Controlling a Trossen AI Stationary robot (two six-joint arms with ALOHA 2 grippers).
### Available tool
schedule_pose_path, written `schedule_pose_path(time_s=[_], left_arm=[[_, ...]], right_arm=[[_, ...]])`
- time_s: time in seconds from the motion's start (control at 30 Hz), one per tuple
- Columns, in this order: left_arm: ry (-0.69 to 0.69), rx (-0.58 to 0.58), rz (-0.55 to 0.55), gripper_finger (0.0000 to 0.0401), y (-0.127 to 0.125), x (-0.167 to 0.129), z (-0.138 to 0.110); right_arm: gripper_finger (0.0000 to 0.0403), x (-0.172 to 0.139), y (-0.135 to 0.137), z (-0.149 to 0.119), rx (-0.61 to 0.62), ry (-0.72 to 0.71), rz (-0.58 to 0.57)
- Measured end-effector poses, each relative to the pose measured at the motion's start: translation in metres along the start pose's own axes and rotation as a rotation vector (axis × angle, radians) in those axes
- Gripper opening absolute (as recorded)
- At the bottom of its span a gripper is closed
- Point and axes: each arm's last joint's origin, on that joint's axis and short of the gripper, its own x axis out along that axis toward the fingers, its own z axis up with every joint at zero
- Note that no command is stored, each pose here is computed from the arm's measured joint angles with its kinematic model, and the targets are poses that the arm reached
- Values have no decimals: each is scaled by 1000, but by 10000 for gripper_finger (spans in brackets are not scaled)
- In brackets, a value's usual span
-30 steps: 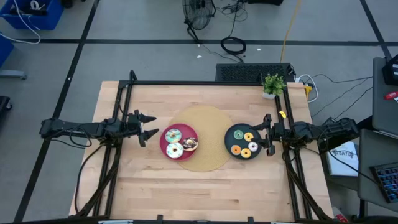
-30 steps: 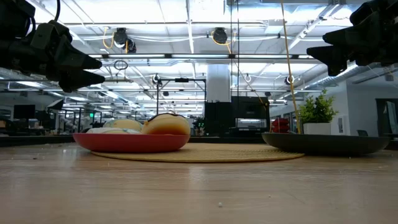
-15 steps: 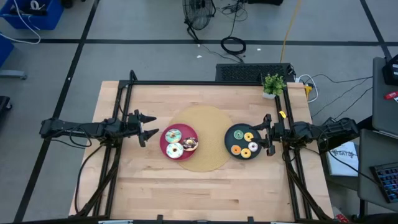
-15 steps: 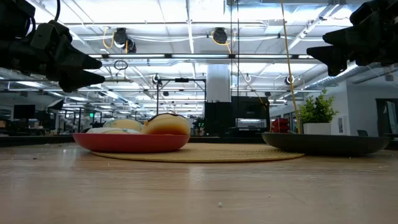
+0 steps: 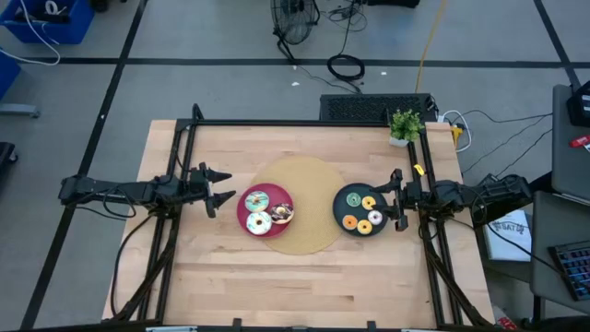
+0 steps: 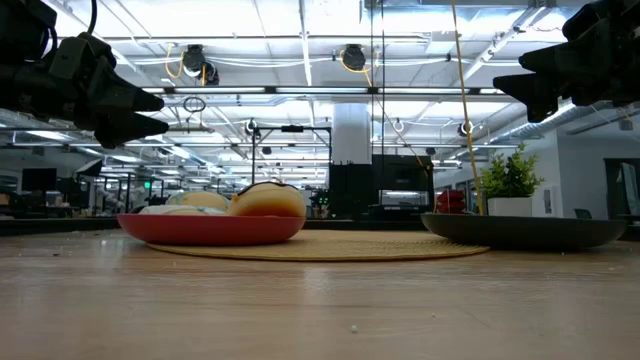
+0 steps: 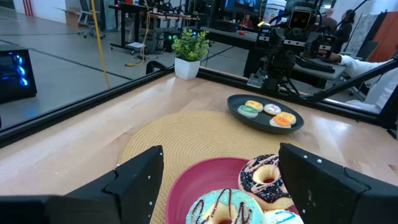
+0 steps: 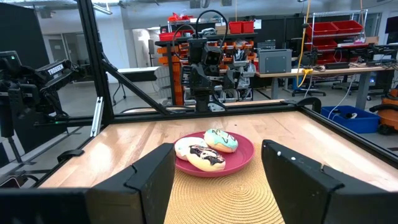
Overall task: Pick & Place donuts
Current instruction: Return to Home Position
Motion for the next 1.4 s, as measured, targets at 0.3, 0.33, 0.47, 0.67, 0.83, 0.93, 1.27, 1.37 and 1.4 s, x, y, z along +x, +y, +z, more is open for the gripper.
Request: schedule_pose_path(time_s=[0.3, 0.33, 0.47, 0.67, 0.83, 0.93, 1.27, 1.37, 1.4], left_arm=[[0, 1, 0, 321, 0, 0, 0], [0, 0, 0, 320, 0, 0, 0], [0, 1, 0, 313, 0, 0, 0], [0, 1, 0, 314, 0, 0, 0], [0, 1, 0, 324, 0, 0, 0], [0, 0, 0, 325, 0, 0, 0], [0, 1, -1, 311, 0, 0, 0], [0, 1, -1, 311, 0, 0, 0], [0, 0, -1, 312, 0, 0, 0]], right_arm=[[226, 0, 0, 0, 0, 0, 0], [226, 0, 0, 0, 0, 0, 0], [226, 0, 0, 0, 0, 0, 0], [226, 0, 0, 0, 0, 0, 0], [226, 0, 0, 0, 0, 0, 0], [226, 0, 0, 0, 0, 0, 0], [226, 0, 0, 0, 0, 0, 0], [226, 0, 0, 0, 0, 0, 0], [226, 0, 0, 0, 0, 0, 0]])
